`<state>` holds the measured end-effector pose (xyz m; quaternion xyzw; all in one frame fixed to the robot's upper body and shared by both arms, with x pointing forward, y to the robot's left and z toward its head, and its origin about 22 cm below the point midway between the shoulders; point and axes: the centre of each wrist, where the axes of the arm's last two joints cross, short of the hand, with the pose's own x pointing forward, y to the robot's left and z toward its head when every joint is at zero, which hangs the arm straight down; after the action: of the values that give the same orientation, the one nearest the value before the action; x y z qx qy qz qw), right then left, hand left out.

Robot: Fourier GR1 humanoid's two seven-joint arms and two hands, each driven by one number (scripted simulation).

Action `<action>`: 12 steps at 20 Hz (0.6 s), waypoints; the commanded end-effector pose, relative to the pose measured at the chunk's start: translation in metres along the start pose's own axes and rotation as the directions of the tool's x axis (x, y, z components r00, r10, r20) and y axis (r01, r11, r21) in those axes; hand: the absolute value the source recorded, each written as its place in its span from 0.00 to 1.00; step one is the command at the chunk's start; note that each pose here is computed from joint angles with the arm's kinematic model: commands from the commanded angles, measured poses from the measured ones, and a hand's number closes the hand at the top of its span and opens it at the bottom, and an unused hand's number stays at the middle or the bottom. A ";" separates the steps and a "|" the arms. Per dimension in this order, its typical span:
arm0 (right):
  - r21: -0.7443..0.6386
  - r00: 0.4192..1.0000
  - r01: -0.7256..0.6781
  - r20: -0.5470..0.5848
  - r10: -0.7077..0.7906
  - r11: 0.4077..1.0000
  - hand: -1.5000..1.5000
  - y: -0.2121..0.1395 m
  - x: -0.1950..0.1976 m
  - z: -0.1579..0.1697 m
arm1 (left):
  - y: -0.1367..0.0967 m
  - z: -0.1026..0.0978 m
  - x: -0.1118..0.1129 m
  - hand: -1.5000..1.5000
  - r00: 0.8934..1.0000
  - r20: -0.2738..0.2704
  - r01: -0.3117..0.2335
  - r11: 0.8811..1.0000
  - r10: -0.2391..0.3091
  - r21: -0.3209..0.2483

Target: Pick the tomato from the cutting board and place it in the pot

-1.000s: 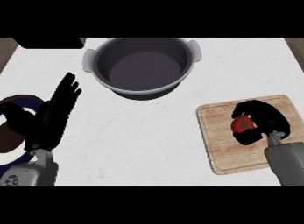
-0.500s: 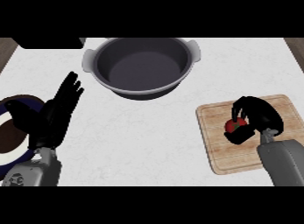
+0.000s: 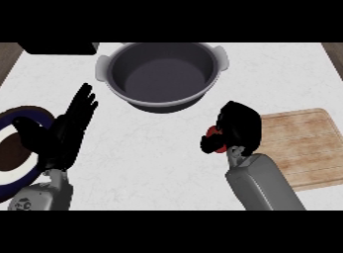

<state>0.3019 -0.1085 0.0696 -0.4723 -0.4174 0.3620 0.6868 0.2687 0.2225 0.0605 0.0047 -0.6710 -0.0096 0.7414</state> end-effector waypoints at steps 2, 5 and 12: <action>-0.187 0.998 0.058 0.003 -0.059 0.981 1.00 -0.035 0.025 0.039 | 0.009 0.004 -0.008 0.50 1.000 0.009 0.008 1.000 -0.008 0.022; -0.225 0.996 0.074 0.071 -0.060 0.971 1.00 -0.059 0.045 0.067 | 0.007 0.003 -0.017 0.50 1.000 -0.009 -0.003 1.000 0.003 -0.001; -0.408 0.949 0.197 0.306 -0.069 0.892 1.00 -0.130 0.073 0.092 | 0.010 -0.001 0.011 0.50 1.000 0.002 -0.002 1.000 0.002 0.001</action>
<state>0.2667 -0.0622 0.1857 -0.5124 -0.5918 0.2935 0.5488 0.2669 0.2321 0.0589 0.0068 -0.6703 -0.0066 0.7420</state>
